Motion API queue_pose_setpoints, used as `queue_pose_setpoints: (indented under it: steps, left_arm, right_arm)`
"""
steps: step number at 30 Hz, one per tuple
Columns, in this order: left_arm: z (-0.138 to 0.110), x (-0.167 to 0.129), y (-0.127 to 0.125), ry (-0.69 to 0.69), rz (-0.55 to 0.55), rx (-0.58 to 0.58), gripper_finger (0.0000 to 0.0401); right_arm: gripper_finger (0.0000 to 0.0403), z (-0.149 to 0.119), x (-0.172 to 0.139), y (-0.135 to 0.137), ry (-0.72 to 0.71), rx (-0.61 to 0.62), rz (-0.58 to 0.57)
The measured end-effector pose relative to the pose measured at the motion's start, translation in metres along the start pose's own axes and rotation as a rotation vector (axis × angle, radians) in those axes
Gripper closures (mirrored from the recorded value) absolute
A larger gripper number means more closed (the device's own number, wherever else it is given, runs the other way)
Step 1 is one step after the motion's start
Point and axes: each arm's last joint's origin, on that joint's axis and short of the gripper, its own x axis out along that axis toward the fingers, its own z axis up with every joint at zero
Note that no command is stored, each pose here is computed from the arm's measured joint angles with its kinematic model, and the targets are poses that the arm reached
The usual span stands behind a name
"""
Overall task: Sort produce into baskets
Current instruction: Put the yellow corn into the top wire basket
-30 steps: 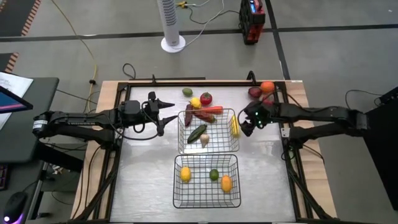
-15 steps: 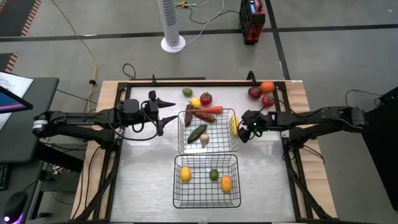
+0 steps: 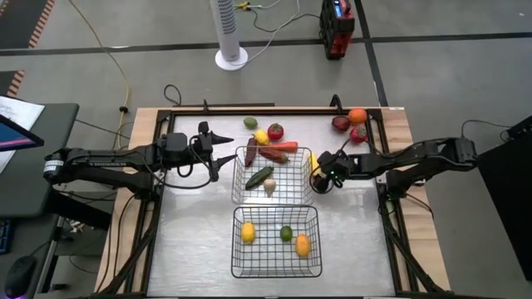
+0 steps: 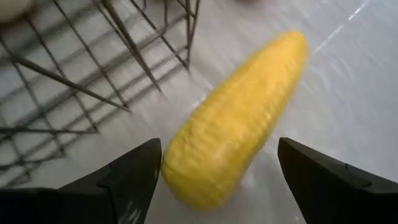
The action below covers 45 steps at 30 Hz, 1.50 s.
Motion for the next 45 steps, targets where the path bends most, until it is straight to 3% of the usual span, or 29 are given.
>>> queue_pose_setpoints:
  steps: [25,29,41,45]
  left_arm:
    - [0.0,0.0,0.001,0.005,0.017,0.011,0.0162]
    - [-0.001,0.0,0.001,0.008,0.017,0.011,0.0162]
    - [-0.001,0.0,0.001,0.014,0.016,0.011,0.0162]
    - [-0.002,0.0,0.001,0.026,0.015,0.011,0.0162]
  right_arm:
    - [0.0194,-0.002,0.002,-0.002,0.05,-0.023,0.02]
    - [0.0198,0.0,-0.001,-0.003,0.083,-0.017,-0.002]
    - [0.0192,0.051,-0.066,-0.005,-0.08,0.013,-0.215]
    - [0.0189,0.067,-0.088,0.001,-0.154,-0.058,-0.189]
